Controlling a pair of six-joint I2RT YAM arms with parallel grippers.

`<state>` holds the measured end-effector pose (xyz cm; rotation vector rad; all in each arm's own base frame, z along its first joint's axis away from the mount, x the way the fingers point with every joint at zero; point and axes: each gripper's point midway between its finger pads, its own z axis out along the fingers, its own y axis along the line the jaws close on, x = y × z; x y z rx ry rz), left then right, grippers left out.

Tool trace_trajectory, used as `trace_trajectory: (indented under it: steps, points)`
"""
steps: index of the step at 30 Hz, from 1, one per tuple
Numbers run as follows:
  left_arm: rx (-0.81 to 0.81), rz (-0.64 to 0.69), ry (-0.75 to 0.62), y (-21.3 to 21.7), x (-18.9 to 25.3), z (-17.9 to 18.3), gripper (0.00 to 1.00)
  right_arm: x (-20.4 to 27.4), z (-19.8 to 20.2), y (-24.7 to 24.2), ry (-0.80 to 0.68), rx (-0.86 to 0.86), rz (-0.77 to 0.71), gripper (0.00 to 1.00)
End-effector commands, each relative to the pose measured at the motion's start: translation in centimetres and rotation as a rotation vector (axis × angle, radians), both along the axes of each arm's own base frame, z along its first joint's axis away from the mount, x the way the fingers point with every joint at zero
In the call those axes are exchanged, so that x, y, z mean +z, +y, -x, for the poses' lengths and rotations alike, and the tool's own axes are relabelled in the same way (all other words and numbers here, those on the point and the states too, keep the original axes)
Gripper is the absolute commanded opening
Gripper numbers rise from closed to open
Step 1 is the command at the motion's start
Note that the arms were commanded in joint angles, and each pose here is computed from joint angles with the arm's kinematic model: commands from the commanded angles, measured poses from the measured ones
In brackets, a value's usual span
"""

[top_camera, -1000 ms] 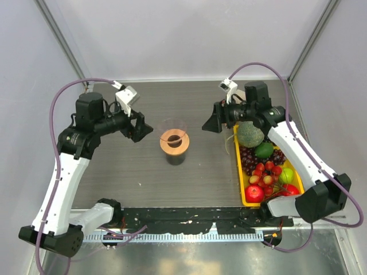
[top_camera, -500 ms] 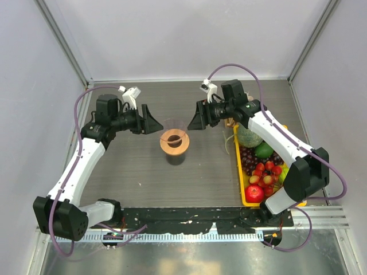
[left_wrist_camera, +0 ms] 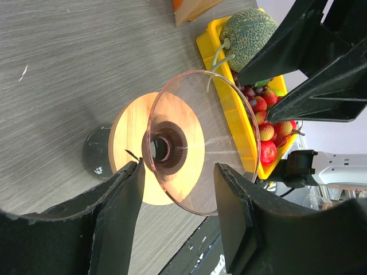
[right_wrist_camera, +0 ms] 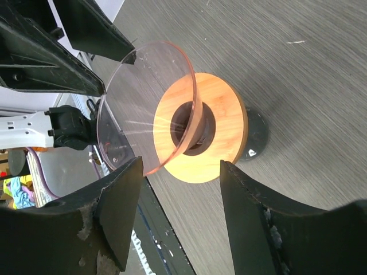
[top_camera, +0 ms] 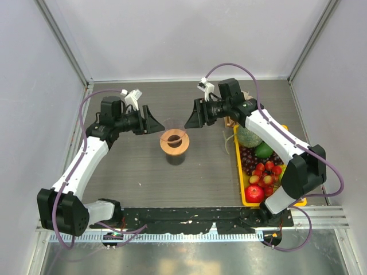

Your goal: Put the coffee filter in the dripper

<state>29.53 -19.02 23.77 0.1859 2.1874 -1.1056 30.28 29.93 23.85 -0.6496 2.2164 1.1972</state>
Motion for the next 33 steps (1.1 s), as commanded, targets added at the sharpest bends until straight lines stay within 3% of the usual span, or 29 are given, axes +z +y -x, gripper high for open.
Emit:
trace_trajectory:
  steps: [1, 7, 11, 27, 33]
  points:
    - [0.0, 0.026, -0.042, -0.2, 1.1, -0.7, 0.56, 2.2, -0.8, 1.4, -0.045, 0.021, -0.051, 0.62]
    - [-0.006, 0.039, -0.025, -0.4, 0.8, -0.5, 0.49, 1.3, -0.7, 2.0, -0.024, 0.033, -0.038, 0.59]
    - [-0.012, 0.042, -0.016, -0.4, 0.6, -0.5, 0.42, 0.9, -0.6, 1.9, -0.019, 0.029, -0.03, 0.51]
    - [-0.042, 0.005, -0.013, -1.2, -1.2, 0.0, 0.33, -0.7, 0.0, 1.7, -0.006, 0.039, 0.004, 0.43]
    - [-0.049, -0.011, -0.011, -1.3, -1.5, 0.1, 0.26, -1.3, 0.5, 1.9, -0.006, 0.052, 0.019, 0.34]
